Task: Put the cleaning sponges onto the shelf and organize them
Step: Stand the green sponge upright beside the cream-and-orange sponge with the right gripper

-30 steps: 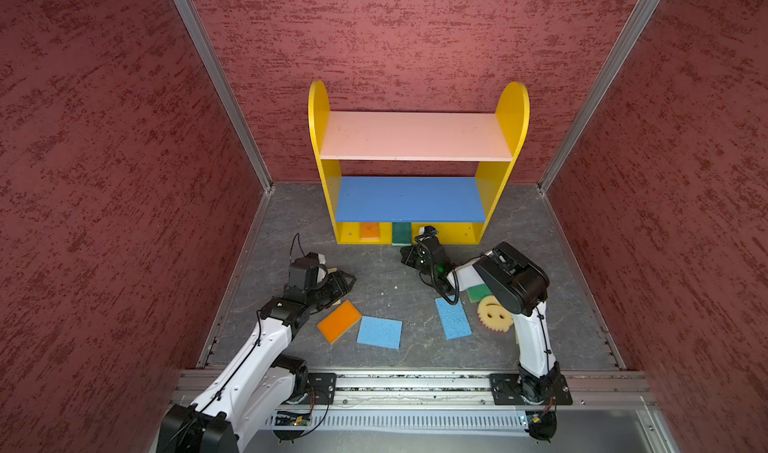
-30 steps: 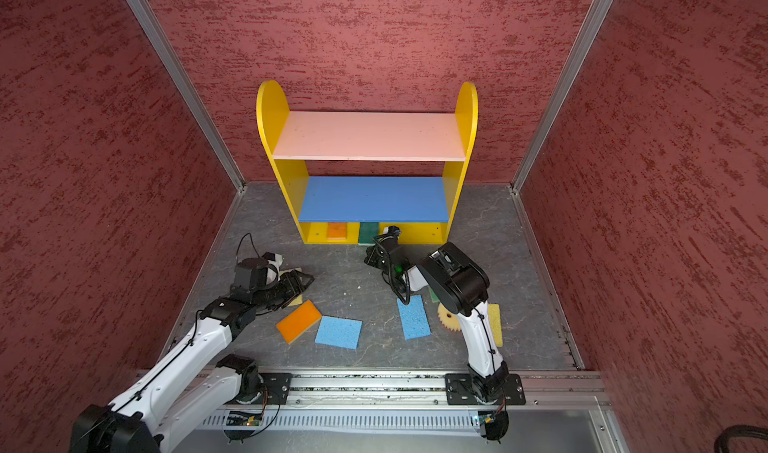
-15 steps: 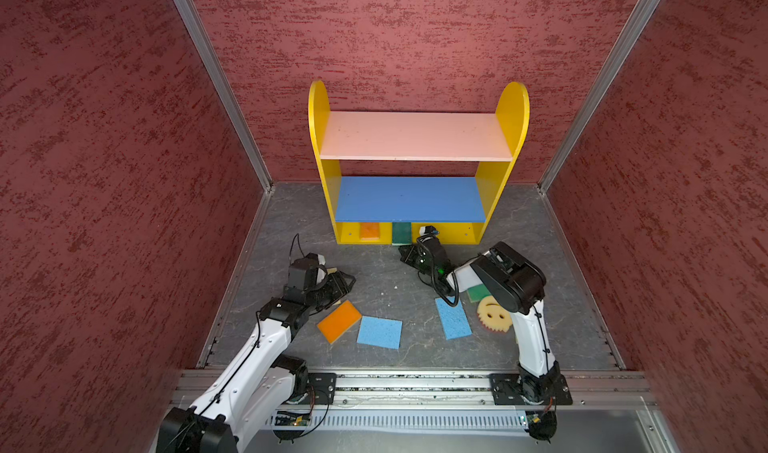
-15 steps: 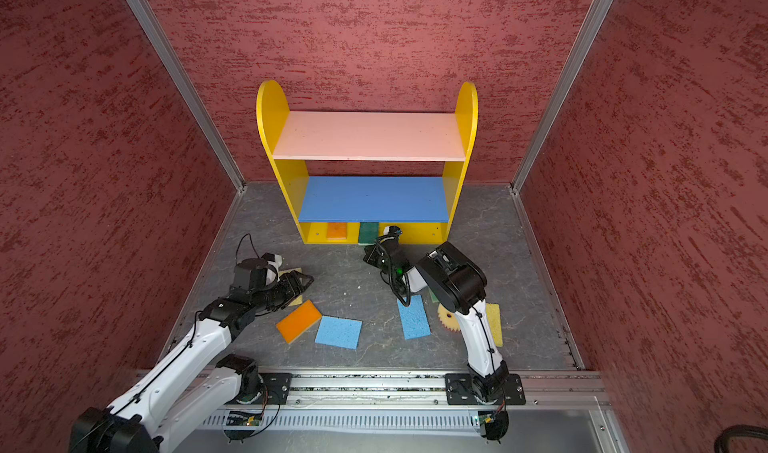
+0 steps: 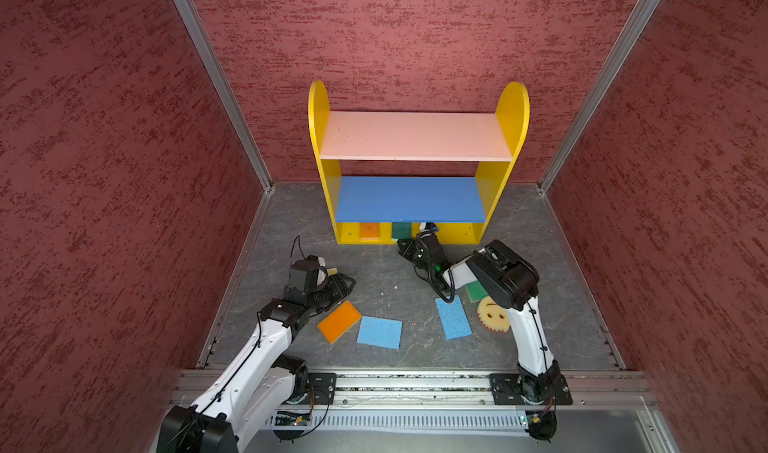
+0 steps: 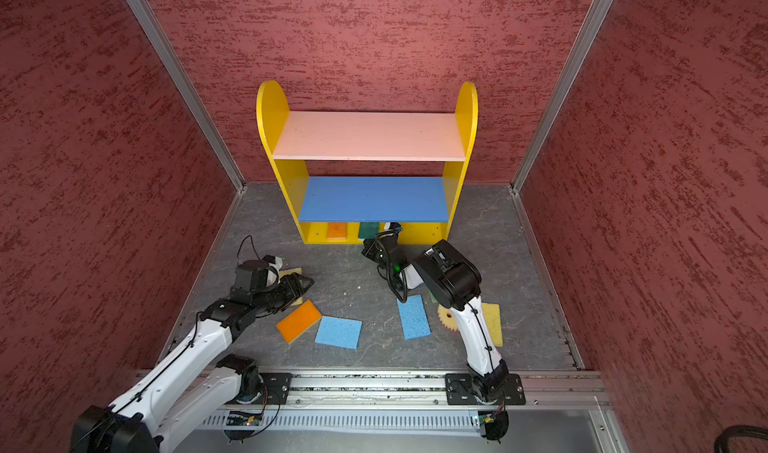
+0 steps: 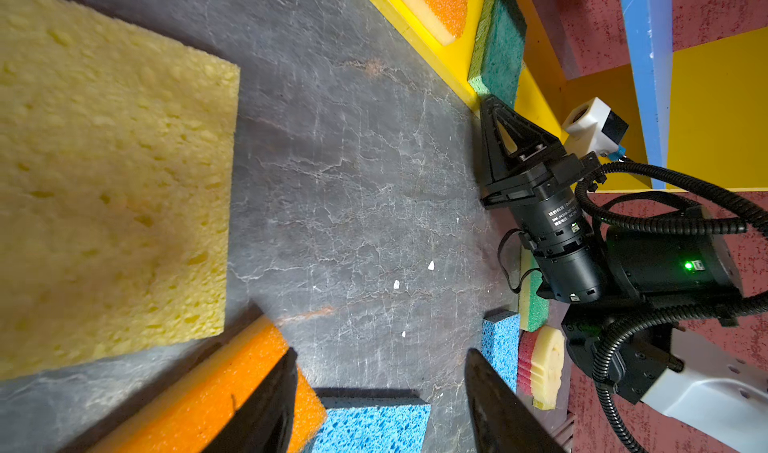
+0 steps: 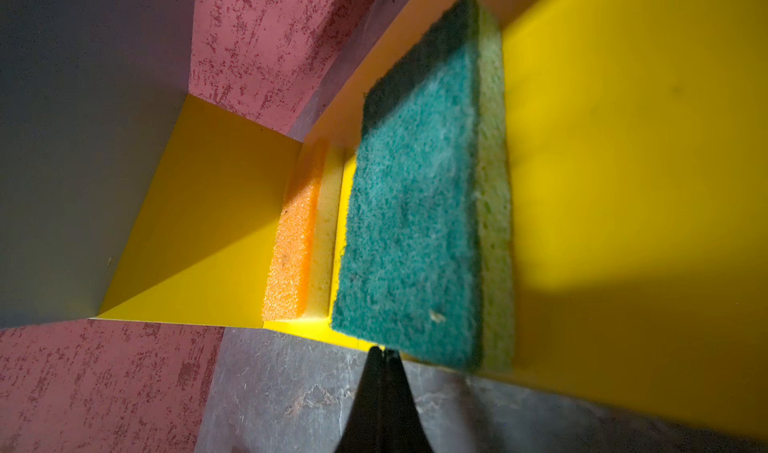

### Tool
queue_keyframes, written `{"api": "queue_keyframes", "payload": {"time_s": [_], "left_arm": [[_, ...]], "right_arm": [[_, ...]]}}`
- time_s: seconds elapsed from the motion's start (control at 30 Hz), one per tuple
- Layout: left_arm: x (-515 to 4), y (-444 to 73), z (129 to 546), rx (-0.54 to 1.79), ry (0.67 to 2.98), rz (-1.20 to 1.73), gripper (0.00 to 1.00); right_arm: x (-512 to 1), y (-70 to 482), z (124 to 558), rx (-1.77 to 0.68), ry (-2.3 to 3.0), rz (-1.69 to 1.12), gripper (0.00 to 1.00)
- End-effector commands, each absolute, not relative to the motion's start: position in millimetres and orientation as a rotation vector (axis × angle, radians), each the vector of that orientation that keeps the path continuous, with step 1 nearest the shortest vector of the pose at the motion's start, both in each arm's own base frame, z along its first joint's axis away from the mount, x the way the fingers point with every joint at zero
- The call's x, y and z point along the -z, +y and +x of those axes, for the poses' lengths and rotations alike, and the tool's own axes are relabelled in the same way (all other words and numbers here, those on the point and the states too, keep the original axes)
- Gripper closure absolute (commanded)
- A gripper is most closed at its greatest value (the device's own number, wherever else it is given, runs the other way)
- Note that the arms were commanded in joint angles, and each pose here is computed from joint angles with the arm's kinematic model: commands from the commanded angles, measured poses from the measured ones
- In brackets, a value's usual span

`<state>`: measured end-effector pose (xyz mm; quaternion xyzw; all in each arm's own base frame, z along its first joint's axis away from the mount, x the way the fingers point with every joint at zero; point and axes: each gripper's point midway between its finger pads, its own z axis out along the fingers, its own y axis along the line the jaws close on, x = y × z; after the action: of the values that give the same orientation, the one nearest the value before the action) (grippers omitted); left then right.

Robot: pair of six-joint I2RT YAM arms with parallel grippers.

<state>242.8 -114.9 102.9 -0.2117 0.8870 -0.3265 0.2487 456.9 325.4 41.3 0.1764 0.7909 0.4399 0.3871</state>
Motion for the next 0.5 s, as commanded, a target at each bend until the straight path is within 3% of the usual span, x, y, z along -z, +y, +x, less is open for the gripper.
{"api": "queue_keyframes", "payload": {"time_s": [0.0, 0.47], "left_arm": [[-102.3, -113.1, 243.2, 0.885, 2.411, -0.583, 0.36], [-101.7, -113.5, 245.4, 0.883, 2.412, -0.580, 0.36]], "right_arm": [[-6.9, 311.7, 457.2, -1.039, 2.080, 0.538, 0.97], [-27.9, 318.7, 446.1, -1.017, 2.082, 0.434, 0.97]]}}
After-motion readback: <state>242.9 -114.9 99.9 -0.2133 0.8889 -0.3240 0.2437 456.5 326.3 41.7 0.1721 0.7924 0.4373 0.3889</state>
